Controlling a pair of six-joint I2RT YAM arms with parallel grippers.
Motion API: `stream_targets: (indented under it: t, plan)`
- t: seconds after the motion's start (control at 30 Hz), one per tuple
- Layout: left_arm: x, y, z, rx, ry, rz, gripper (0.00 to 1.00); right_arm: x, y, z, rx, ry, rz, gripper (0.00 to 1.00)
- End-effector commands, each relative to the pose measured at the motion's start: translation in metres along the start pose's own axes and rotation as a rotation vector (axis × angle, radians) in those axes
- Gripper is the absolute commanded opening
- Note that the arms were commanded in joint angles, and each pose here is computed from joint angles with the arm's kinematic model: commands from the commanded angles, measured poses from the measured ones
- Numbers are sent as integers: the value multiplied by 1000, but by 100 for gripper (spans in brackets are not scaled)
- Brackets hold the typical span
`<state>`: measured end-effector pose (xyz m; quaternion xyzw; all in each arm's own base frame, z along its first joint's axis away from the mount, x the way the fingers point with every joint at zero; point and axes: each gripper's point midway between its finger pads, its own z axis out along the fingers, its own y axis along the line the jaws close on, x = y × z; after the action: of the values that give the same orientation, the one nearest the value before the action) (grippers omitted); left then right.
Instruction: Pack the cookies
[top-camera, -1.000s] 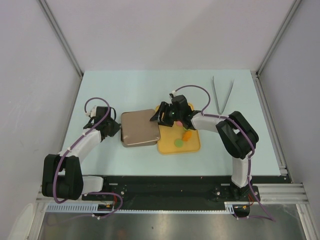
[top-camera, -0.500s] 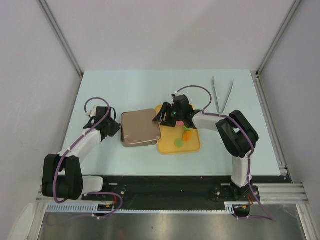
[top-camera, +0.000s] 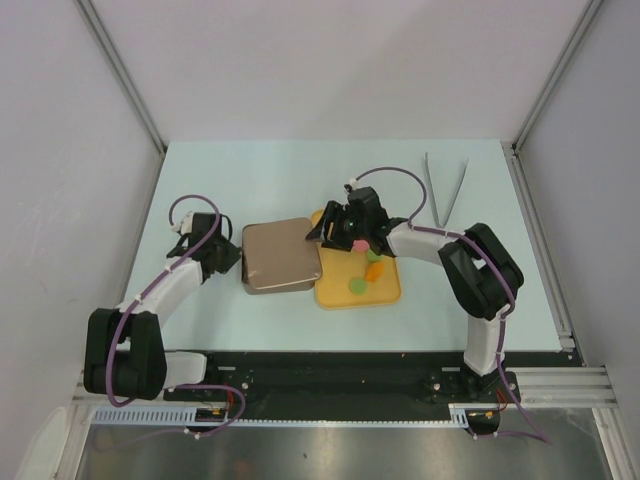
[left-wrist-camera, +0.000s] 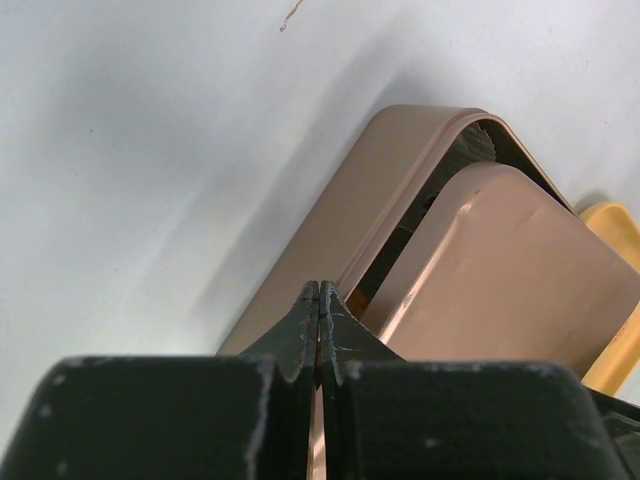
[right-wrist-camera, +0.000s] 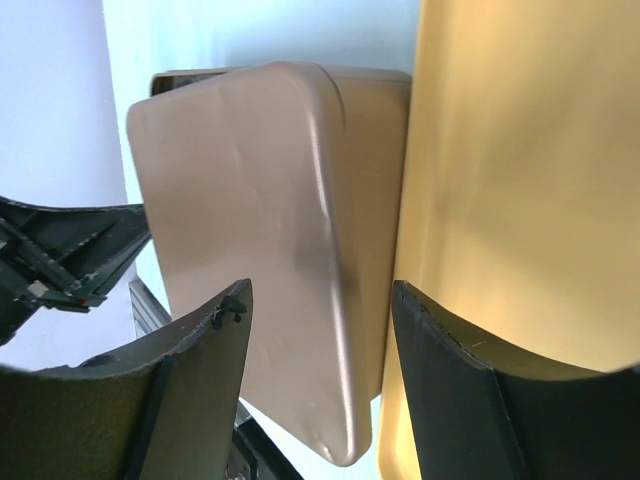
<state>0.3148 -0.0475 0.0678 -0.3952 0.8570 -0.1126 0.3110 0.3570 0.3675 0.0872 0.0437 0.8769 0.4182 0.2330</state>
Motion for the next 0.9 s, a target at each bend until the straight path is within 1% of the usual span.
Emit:
stream_targets:
  t: [0.0, 0.1, 0.17, 0.23, 0.27, 0.3, 0.37, 0.4, 0.47, 0.6, 0.87]
  plan:
    - [0, -19, -6, 72, 9, -6, 0, -27, 23, -19, -41, -78, -42, 63]
    - [0, -18, -7, 69, 7, -1, 0, -36, 16, -28, -18, -100, -39, 63]
    - [-1, -18, -8, 70, 4, -3, 0, -44, 5, -36, 24, -118, -32, 61]
    - [-2, -17, -8, 68, 2, -2, 1, -44, -10, -42, 78, -113, -40, 48]
    - [-2, -17, -8, 67, 1, -3, 0, -52, -14, -46, 101, -139, -50, 40]
    - [-2, -16, -8, 67, 1, -2, 0, -48, -23, -49, 141, -127, -51, 24]
    - [-2, -15, -8, 66, -1, -3, 0, -47, -37, -55, 212, -128, -88, 12]
    - [-2, -14, -8, 62, 0, -1, 0, -45, -41, -55, 234, -121, -105, 0]
    - [-2, -13, -8, 60, -4, 0, 0, -37, -55, -59, 301, -95, -133, 0]
    - [-1, -8, -8, 50, -6, 0, 0, -11, -69, -55, 375, -22, -189, 0]
    - [2, -1, -7, 37, -6, 8, 0, 18, -57, -34, 353, 39, -252, 0]
